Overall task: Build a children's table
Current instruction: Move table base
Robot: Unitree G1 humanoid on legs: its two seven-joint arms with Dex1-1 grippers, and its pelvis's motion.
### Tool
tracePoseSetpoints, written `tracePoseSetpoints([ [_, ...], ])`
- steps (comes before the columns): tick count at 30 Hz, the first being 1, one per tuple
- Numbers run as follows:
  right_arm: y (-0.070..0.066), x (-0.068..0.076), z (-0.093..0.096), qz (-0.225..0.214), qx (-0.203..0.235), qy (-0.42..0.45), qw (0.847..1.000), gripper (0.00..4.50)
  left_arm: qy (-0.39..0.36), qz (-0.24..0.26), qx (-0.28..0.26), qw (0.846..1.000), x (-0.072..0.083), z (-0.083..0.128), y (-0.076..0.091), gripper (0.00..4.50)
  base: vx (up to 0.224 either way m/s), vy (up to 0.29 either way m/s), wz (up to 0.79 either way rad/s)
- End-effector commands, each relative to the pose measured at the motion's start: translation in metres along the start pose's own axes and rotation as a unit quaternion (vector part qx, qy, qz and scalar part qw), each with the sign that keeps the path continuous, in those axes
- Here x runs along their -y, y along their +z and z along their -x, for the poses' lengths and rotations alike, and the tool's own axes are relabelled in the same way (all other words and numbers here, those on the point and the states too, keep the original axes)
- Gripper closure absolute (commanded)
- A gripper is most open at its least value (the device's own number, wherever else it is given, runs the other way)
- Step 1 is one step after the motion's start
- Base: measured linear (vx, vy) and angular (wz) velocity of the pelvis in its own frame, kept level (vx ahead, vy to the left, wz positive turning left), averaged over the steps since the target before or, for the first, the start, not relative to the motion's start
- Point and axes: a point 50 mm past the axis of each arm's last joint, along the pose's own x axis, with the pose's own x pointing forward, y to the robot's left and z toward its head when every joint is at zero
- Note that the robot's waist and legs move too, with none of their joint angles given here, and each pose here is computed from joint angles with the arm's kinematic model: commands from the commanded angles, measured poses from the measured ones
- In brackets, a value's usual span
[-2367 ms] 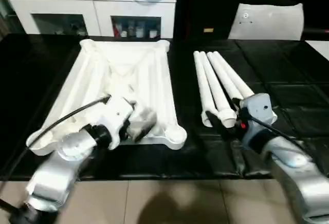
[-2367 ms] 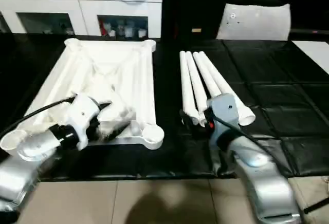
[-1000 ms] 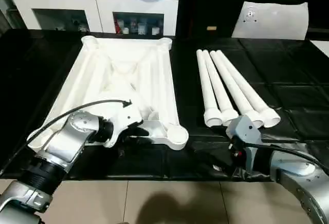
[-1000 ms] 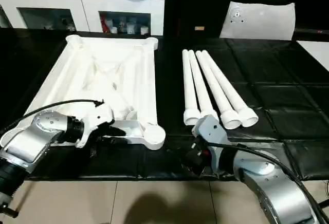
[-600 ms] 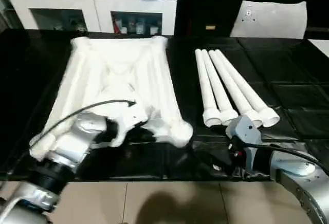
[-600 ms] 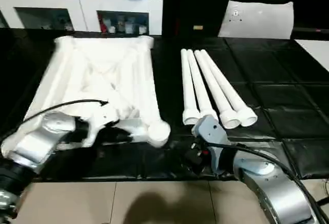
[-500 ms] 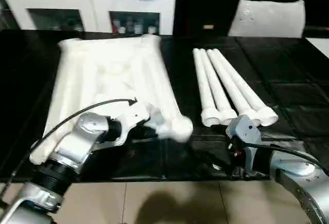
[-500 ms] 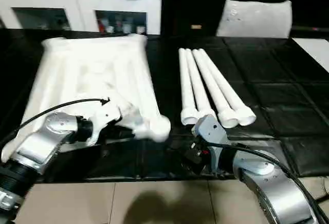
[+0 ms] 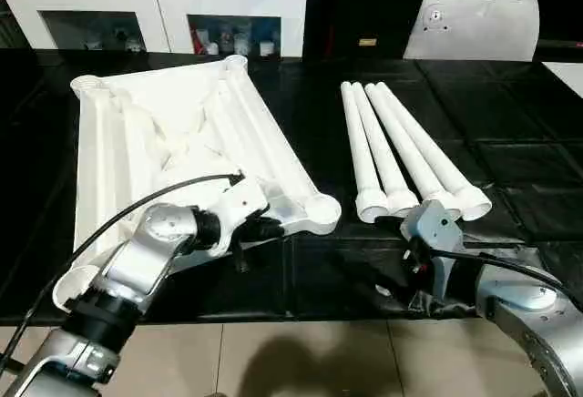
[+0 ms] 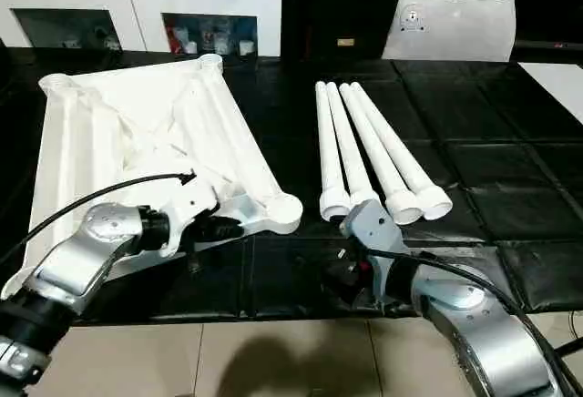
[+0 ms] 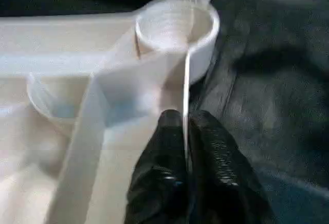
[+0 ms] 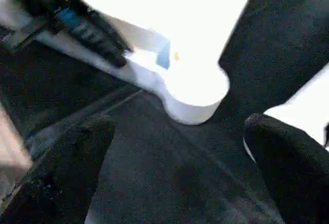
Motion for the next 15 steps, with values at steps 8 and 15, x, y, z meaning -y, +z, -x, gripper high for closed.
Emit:
tracePoseSetpoints([
  [8,0.028,0.022,-0.024,-0.058,0.064,-0.133,0.987,0.00,0.055,-0.019,0.073,0.996,-0.012,0.023,0.025,3.14,0.000,0.000,0.00],
  [15,0.035,0.043,-0.069,-0.115,-0.017,-0.216,0.969,0.00,0.075,0.020,0.109,0.991,0.010,0.032,0.033,2.62,0.000,0.000,0.00],
])
